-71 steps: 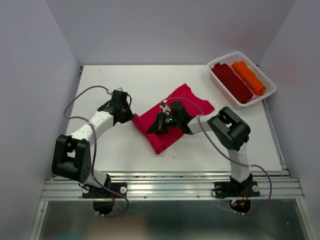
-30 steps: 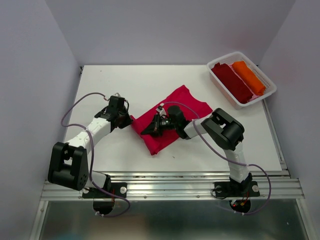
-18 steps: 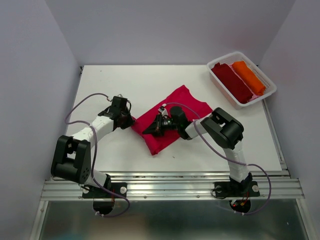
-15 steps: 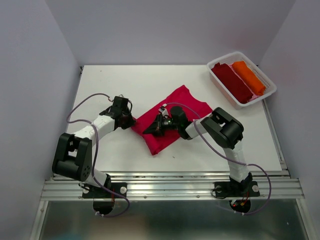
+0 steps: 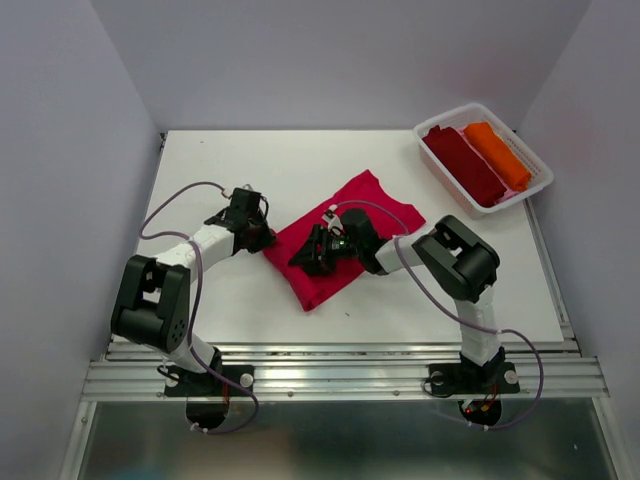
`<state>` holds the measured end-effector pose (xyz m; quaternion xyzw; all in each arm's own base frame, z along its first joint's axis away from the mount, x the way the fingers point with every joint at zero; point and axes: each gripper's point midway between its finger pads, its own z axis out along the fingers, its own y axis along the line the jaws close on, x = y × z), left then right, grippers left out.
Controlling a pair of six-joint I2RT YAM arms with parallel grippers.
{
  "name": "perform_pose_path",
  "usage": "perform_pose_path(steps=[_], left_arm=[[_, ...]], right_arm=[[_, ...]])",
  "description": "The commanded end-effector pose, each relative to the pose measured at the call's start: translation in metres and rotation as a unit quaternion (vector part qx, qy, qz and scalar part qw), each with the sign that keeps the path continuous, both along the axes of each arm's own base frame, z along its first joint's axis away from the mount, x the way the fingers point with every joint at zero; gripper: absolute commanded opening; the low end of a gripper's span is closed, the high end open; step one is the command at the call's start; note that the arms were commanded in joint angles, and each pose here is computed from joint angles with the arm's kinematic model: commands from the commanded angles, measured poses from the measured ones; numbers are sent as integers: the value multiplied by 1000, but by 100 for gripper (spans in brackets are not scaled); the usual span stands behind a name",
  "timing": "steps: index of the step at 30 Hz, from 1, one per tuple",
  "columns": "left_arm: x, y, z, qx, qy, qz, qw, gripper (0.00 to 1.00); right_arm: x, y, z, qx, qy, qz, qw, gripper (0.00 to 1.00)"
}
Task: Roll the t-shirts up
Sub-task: Roll the T-shirt to the center of the board.
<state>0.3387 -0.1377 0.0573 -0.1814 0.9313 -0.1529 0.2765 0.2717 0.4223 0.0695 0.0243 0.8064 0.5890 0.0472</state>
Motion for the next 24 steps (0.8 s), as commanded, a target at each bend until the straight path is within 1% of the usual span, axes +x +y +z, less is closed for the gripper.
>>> perform_pose_path(steps=[1, 2, 5, 8, 9, 13, 14, 17, 24], left_arm=[[15, -7, 16, -7, -30, -8, 1000, 0], [15, -8, 15, -7, -29, -9, 1000, 0], [15, -9, 14, -10, -27, -11, 1000, 0], [15, -9, 14, -9, -27, -11, 1000, 0], [16, -9, 14, -8, -28, -13, 999, 0], [16, -9, 16, -8, -30, -13, 999, 0], [16, -9, 16, -9, -31, -13, 999, 0], [16, -9, 17, -9, -31, -13, 999, 0], [17, -8, 18, -5, -32, -14, 999, 0]], right_arm=[[16, -12, 11, -67, -86, -16, 994, 63], [20, -16, 15, -80, -100, -29, 991, 64], [16, -28, 7, -132, -132, -26, 982, 66], [18, -36, 6, -169, -158, -33, 972, 71], [12, -37, 7, -180, -172, -24, 968, 74], [0, -41, 9, -212, -207, -17, 955, 79], [-7, -41, 4, -232, -221, -10, 947, 79], [-18, -39, 5, -250, -245, 1, 937, 81], [-32, -39, 6, -262, -263, 8, 929, 85]])
